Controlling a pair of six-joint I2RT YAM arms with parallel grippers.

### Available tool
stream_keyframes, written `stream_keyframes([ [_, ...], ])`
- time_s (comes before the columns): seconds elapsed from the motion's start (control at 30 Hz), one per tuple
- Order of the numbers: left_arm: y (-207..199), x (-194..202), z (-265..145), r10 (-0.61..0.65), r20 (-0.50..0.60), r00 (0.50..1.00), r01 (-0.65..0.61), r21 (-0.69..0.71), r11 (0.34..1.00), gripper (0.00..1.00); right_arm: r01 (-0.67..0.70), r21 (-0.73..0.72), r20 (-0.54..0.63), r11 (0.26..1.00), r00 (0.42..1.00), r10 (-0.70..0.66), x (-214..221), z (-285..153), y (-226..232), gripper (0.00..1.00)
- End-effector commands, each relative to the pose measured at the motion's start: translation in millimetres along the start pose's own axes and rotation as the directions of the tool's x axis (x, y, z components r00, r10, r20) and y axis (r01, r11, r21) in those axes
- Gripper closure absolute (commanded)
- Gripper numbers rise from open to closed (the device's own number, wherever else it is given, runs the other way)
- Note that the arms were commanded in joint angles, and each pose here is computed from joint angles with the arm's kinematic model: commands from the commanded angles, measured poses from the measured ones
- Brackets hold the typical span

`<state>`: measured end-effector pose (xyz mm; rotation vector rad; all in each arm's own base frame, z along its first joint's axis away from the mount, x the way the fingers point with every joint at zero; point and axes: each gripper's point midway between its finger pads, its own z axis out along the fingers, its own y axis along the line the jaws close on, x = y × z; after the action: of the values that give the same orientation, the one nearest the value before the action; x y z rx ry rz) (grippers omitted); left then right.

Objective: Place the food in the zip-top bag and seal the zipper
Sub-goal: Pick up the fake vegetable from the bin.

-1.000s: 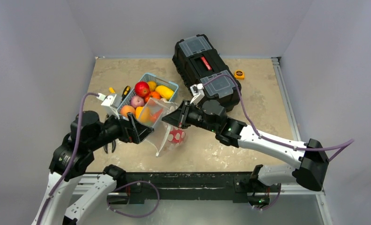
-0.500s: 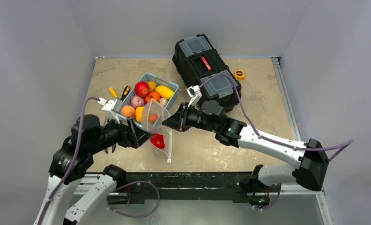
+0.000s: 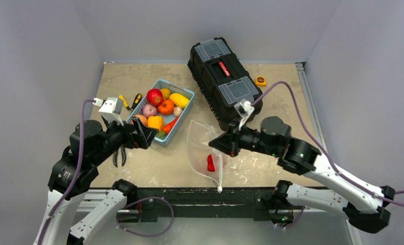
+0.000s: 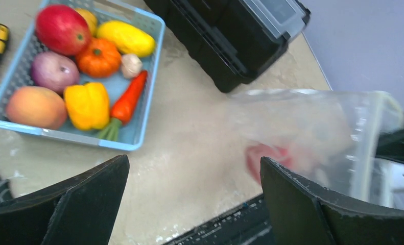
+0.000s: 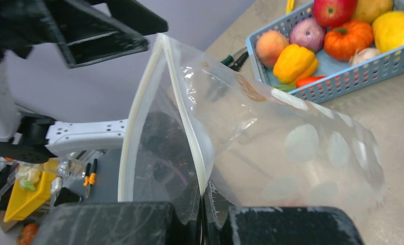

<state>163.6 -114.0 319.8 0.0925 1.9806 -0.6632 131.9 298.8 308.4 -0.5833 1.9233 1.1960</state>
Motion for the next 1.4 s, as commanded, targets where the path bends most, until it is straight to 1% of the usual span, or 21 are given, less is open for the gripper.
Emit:
stream_keyframes([
  [0.0,23.4,-34.2,14.1,0.079,0.093,0.993,-0.065,-0.151,0.986,0.0,0.002,0.045,0.017,0.999,1.0,-0.003,0.0,-20.7,-5.8,1.0],
  [0.07,31.3,-38.4,26.2,0.019,0.099,0.995,0.001,-0.199,0.98,0.0,-0.051,0.027,0.038,0.998,0.998,0.05,-1.5,-10.0,-4.0,1.0],
  [0.17,27.4,-46.7,52.6,-0.057,0.11,0.992,0.071,-0.129,0.989,0.0,-0.15,0.106,0.051,0.983,0.988,0.146,6.4,22.9,-25.8,1.0],
  [0.23,37.4,-50.1,69.7,-0.126,0.084,0.989,0.136,-0.125,0.983,0.0,-0.204,0.157,0.065,0.966,0.978,0.196,11.5,44.8,-40.9,1.0],
  [0.3,54.3,-51.2,85.3,-0.165,0.041,0.986,0.169,-0.164,0.972,0.0,-0.224,0.175,0.067,0.959,0.974,0.215,16.1,67.2,-49.9,1.0],
  [0.4,74.0,-49.8,111.7,-0.166,-0.047,0.985,0.152,-0.214,0.965,0.0,-0.223,0.245,0.077,0.944,0.975,0.21,19.1,92.4,-69.2,1.0],
  [0.5,81.6,-57.7,144.8,-0.129,-0.035,0.991,0.122,-0.172,0.978,0.0,-0.223,0.274,0.081,0.936,0.975,0.209,23.1,107.6,-79.7,1.0],
  [0.53,87.5,-59.5,153.2,-0.129,-0.043,0.991,0.118,-0.188,0.975,0.0,-0.226,0.27,0.079,0.936,0.974,0.212,24.7,111.6,-80.4,1.0],
  [0.63,110.6,-47.7,187.1,-0.131,-0.183,0.974,0.083,-0.247,0.965,0.0,-0.234,0.251,0.078,0.939,0.972,0.221,26.1,117.1,-78.5,1.0],
  [0.73,132.6,-25.9,210.4,-0.108,-0.323,0.94,0.016,-0.276,0.961,0.01,-0.227,0.249,0.088,0.941,0.973,0.212,22.1,117.8,-78.3,1.0],
  [0.83,150.1,5.8,223.5,-0.101,-0.415,0.904,-0.027,-0.291,0.956,0.01,-0.22,0.247,0.088,0.944,0.975,0.204,18.6,116.9,-76.2,1.0],
  [0.9,151.0,18.7,226.4,-0.097,-0.491,0.866,-0.051,-0.28,0.959,0.01,-0.216,0.247,0.092,0.945,0.976,0.199,18.3,116.9,-77.1,1.0],
  [0.93,154.3,24.8,223.5,-0.088,-0.526,0.846,-0.093,-0.308,0.947,0.01,-0.209,0.253,0.091,0.945,0.977,0.192,18.6,117.2,-78.9,1.0],
  [1.0,166.1,29.4,220.2,-0.057,-0.547,0.835,-0.168,-0.353,0.92,0.01,-0.196,0.269,0.093,0.943,0.98,0.177,15.6,118.1,-82.1,1.0],
  [1.07,167.7,32.7,216.0,-0.065,-0.556,0.829,-0.174,-0.365,0.915,0.02,-0.182,0.29,0.083,0.939,0.983,0.164,14.6,118.1,-86.2,1.0],
  [1.17,170.7,40.5,207.7,-0.073,-0.585,0.808,-0.194,-0.38,0.905,0.06,-0.173,0.308,0.083,0.936,0.984,0.155,11.2,117.9,-89.1,1.0],
  [1.23,173.6,48.5,203.0,-0.08,-0.615,0.785,-0.215,-0.392,0.894,0.06,-0.175,0.311,0.084,0.934,0.984,0.156,11.3,117.0,-89.9,1.0],
  [1.3,174.1,51.1,206.0,-0.084,-0.617,0.782,-0.211,-0.389,0.897,0.07,-0.175,0.312,0.083,0.934,0.984,0.157,12.3,116.8,-90.7,1.0],
  [1.37,172.8,55.2,214.2,-0.088,-0.625,0.776,-0.195,-0.37,0.908,0.14,-0.173,0.316,0.077,0.933,0.985,0.157,12.8,116.8,-91.6,1.0],
])
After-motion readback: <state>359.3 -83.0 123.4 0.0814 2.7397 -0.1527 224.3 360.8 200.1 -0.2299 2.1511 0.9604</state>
